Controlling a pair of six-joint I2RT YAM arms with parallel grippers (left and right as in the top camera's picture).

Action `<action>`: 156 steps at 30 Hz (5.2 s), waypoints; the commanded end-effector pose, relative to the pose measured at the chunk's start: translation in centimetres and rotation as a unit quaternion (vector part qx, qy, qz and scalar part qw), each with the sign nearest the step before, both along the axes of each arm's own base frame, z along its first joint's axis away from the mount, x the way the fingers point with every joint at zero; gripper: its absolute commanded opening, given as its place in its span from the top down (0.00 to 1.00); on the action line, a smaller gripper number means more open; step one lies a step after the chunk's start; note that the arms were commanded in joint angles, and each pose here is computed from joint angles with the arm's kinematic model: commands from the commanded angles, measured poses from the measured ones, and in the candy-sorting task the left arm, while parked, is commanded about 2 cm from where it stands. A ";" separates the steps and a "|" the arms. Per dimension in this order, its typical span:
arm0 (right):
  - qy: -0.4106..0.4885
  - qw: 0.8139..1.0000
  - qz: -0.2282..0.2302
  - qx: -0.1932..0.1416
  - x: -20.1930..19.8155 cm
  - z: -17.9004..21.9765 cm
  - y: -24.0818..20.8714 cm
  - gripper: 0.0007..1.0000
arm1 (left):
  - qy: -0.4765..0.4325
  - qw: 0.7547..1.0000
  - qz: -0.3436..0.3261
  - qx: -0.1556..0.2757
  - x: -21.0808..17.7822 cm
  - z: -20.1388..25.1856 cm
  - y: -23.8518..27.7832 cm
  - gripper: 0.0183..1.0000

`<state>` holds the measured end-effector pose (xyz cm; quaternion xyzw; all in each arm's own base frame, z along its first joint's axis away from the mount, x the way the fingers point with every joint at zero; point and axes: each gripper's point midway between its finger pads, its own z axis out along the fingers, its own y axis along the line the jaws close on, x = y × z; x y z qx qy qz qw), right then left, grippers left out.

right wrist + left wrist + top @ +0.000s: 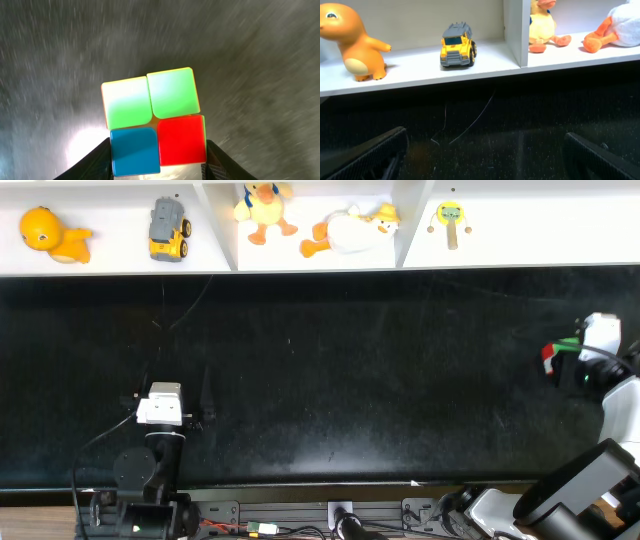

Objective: Store Toys

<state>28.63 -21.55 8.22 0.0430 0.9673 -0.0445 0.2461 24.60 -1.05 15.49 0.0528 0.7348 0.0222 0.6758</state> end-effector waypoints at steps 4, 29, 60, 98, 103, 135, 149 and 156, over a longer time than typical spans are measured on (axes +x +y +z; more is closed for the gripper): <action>-0.065 0.997 -0.008 -0.044 3.6 7.0 -1.2 0.68 | -0.003 1.000 0.003 -0.002 0.0 0.1 0.1 0.00; -0.105 0.992 0.057 -0.039 15.8 9.7 0.8 0.72 | -0.003 1.000 0.003 -0.002 0.0 0.1 0.1 0.00; -0.125 0.991 0.040 0.023 21.5 8.8 2.8 0.00 | -0.003 1.000 0.003 -0.002 0.0 0.1 0.1 0.00; -0.305 0.948 0.095 0.000 3.9 9.2 23.7 0.01 | -0.003 1.000 0.003 -0.002 0.0 0.1 0.1 0.00; -0.367 0.928 0.043 0.050 0.6 8.5 23.4 0.00 | -0.003 1.000 0.003 -0.002 0.0 0.1 0.1 0.00; -0.511 0.857 0.039 0.061 -4.0 9.1 22.7 0.00 | -0.003 1.000 0.003 -0.002 0.0 0.1 0.1 0.00; -0.510 0.857 0.036 0.059 -4.0 9.1 22.5 0.00 | -0.003 1.000 0.003 -0.002 0.0 0.1 0.1 0.00; -0.510 0.857 0.036 0.059 -4.0 9.1 22.5 0.00 | -0.003 1.000 0.003 -0.002 0.0 0.1 0.1 0.00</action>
